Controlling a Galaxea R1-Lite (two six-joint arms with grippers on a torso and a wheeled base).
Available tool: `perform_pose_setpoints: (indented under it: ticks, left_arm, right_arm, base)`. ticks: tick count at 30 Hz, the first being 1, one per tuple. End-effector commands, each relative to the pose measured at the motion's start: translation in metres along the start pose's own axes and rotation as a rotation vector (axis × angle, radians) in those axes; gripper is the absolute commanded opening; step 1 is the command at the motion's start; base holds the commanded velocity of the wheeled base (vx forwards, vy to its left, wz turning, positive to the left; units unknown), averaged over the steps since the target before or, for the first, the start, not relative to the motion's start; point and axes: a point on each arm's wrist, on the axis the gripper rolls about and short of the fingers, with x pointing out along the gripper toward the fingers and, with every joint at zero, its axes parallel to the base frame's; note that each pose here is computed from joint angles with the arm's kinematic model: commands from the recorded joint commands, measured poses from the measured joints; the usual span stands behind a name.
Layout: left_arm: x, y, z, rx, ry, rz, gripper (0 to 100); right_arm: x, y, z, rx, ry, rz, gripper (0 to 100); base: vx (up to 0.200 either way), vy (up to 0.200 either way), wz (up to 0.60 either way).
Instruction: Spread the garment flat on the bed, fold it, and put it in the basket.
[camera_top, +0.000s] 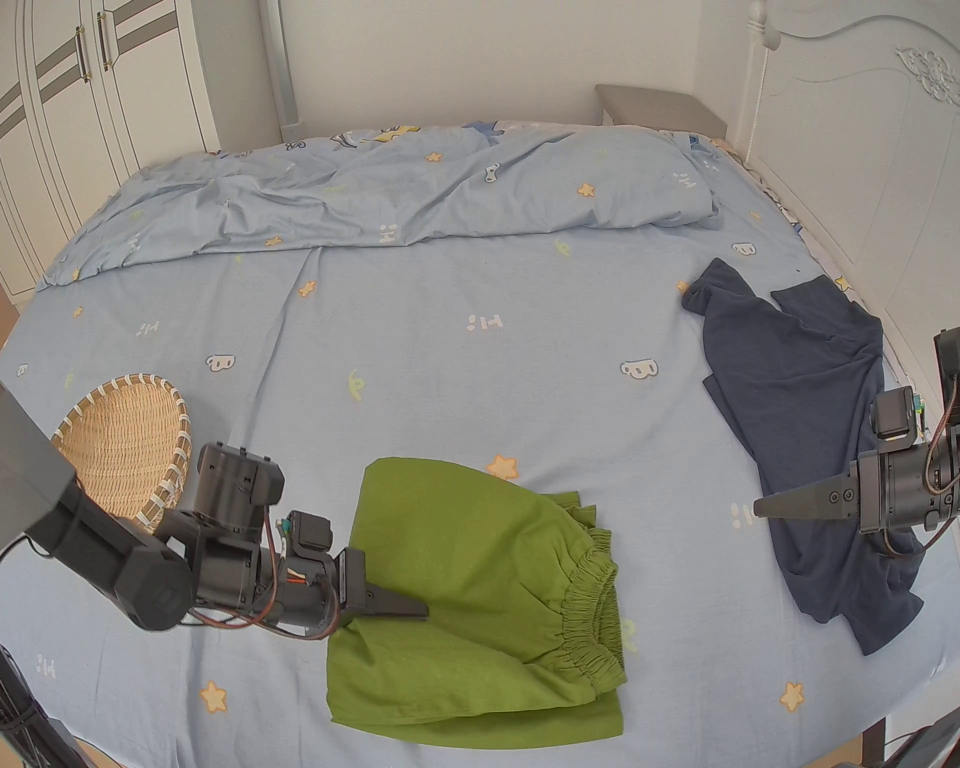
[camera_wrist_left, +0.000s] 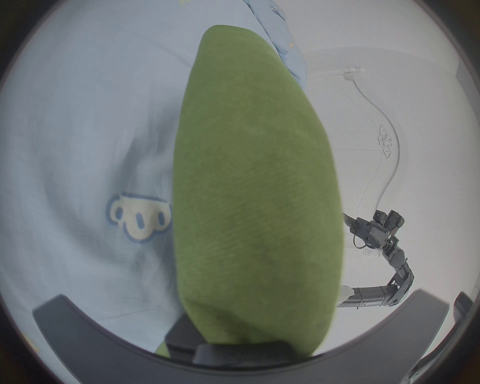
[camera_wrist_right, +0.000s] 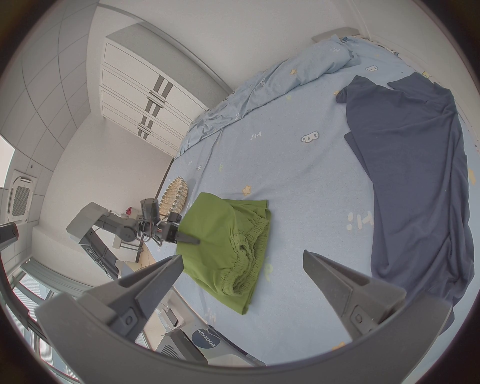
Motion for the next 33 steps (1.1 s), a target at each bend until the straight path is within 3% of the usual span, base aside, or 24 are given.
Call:
perform_pose_setpoints:
  ticks: [1,9,33]
  left_arm:
    - [-0.094,-0.067,0.056,0.116,-0.06,0.068,0]
    - [-0.113,-0.063,0.063,0.127,-0.044,0.113,0]
    - [-0.104,-0.07,0.054,0.141,0.005,0.108,0]
  right_arm:
    - [0.0,-0.001,0.0,0.005,0.005,-0.001,100]
    - [0.003,-0.001,-0.001,0.008,0.015,0.0,100]
    - [0.002,-0.001,0.0,0.005,0.011,0.001,100]
  base:
    - [0.0,0.0,0.0]
    - [0.0,0.0,0.0]
    - [0.0,0.2,0.0]
